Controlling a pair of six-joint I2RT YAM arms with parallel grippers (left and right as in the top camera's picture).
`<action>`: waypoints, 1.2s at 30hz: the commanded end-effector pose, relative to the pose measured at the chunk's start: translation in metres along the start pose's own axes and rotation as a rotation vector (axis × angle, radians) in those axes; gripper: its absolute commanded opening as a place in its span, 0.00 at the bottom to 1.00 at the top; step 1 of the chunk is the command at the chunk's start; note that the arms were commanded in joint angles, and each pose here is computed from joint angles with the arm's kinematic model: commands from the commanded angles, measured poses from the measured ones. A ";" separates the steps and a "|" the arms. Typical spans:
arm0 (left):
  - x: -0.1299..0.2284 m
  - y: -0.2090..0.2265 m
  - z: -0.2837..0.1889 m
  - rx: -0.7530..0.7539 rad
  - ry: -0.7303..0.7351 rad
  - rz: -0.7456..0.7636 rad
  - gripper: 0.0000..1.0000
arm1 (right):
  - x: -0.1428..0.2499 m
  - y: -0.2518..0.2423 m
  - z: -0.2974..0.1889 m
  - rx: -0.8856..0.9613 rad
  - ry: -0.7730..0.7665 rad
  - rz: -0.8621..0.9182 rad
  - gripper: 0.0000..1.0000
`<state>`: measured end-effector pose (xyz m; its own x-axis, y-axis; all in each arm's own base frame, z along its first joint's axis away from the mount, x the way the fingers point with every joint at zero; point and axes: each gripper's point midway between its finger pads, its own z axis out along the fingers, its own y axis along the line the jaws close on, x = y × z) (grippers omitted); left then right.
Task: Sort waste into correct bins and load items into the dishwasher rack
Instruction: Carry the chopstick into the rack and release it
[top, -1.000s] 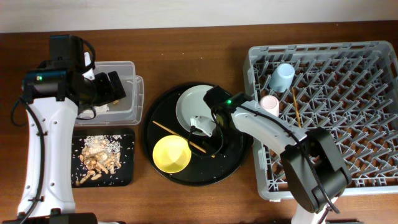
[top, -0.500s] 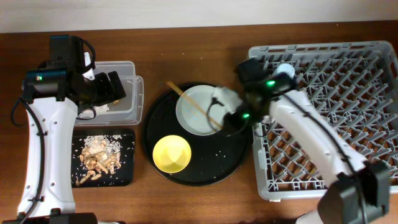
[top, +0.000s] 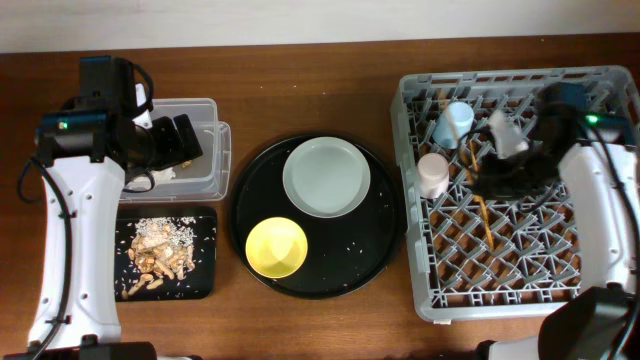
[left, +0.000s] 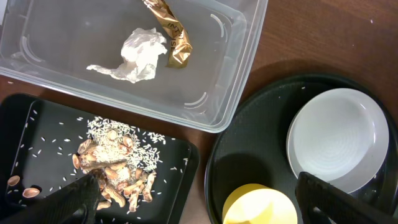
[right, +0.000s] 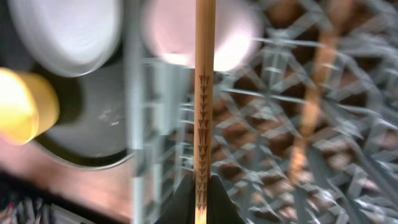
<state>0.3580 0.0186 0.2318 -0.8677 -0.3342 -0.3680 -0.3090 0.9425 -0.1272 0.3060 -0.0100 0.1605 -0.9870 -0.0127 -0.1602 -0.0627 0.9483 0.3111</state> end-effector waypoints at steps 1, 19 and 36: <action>0.000 0.001 -0.003 -0.007 -0.009 0.002 1.00 | 0.005 -0.034 -0.016 0.124 -0.019 0.126 0.04; 0.000 0.001 -0.003 -0.007 -0.009 0.002 1.00 | 0.022 -0.062 0.008 0.196 0.083 0.223 0.04; 0.000 0.001 -0.003 -0.007 -0.009 0.002 1.00 | 0.023 -0.051 0.014 0.267 0.128 0.134 0.05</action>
<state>0.3580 0.0186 0.2318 -0.8677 -0.3342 -0.3679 -0.3089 0.9425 -0.1276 0.2921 -0.0518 0.1307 -0.9963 0.0820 -0.0270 0.0794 0.9931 0.0863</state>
